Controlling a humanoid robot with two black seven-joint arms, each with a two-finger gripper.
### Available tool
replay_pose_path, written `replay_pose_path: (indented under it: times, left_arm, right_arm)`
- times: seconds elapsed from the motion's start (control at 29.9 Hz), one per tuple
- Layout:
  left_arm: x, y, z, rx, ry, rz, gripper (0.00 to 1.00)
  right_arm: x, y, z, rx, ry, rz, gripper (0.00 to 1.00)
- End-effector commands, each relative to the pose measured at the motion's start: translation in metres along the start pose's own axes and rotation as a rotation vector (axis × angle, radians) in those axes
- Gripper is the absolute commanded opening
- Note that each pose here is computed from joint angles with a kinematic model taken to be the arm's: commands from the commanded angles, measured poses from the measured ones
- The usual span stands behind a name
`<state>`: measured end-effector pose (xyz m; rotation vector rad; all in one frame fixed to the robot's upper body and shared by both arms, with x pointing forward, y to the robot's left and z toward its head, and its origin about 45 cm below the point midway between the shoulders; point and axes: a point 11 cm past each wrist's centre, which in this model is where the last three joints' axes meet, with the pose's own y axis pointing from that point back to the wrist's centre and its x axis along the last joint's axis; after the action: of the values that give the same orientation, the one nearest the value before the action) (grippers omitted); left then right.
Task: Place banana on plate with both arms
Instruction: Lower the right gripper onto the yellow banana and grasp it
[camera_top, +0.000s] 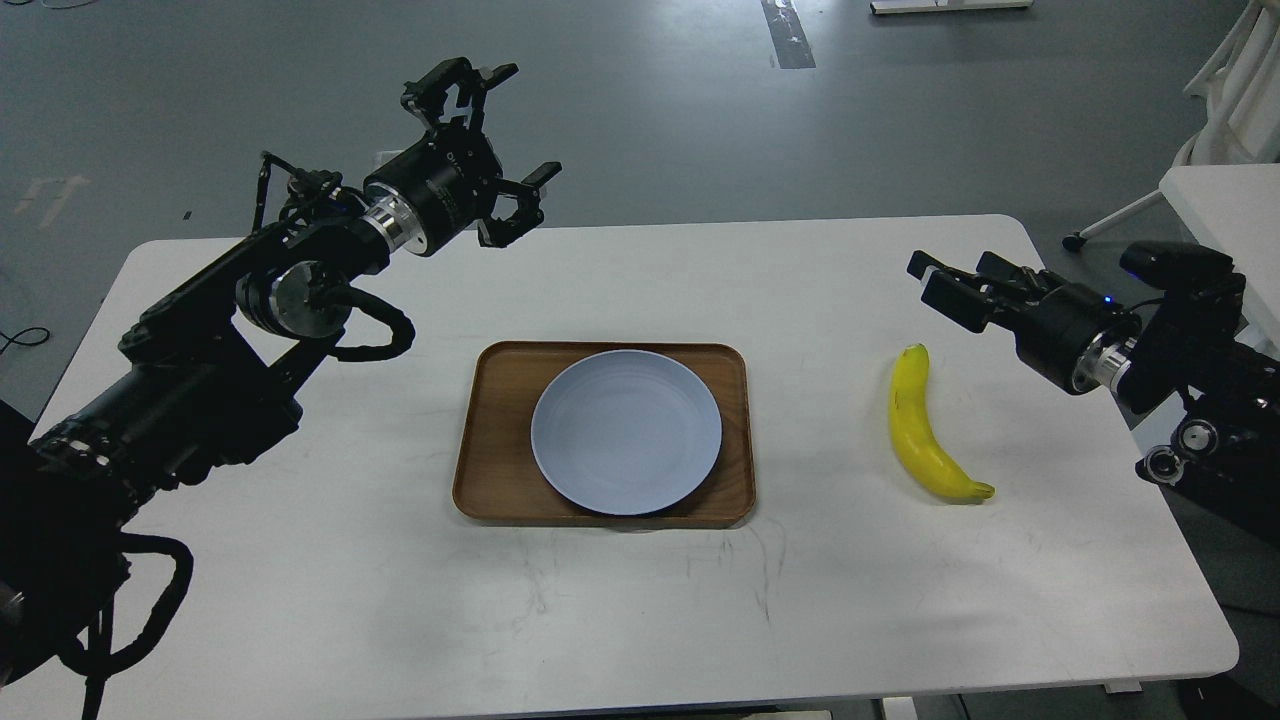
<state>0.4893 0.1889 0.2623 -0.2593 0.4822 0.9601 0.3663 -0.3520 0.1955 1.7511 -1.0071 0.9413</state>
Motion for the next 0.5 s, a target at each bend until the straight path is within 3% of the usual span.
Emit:
replay_pose_path:
  times: [0.0, 0.47]
  left_arm:
    - [0.003, 0.002, -0.004, 0.001, 0.006, 0.008, 0.99]
    - [0.003, 0.004, -0.004, 0.023, -0.026, 0.004, 0.99]
  right_arm:
    - [-0.028, 0.000, 0.001, -0.050, -0.039, -0.019, 0.97]
    - [-0.054, 0.006, 0.008, -0.106, -0.085, -0.069, 0.98]
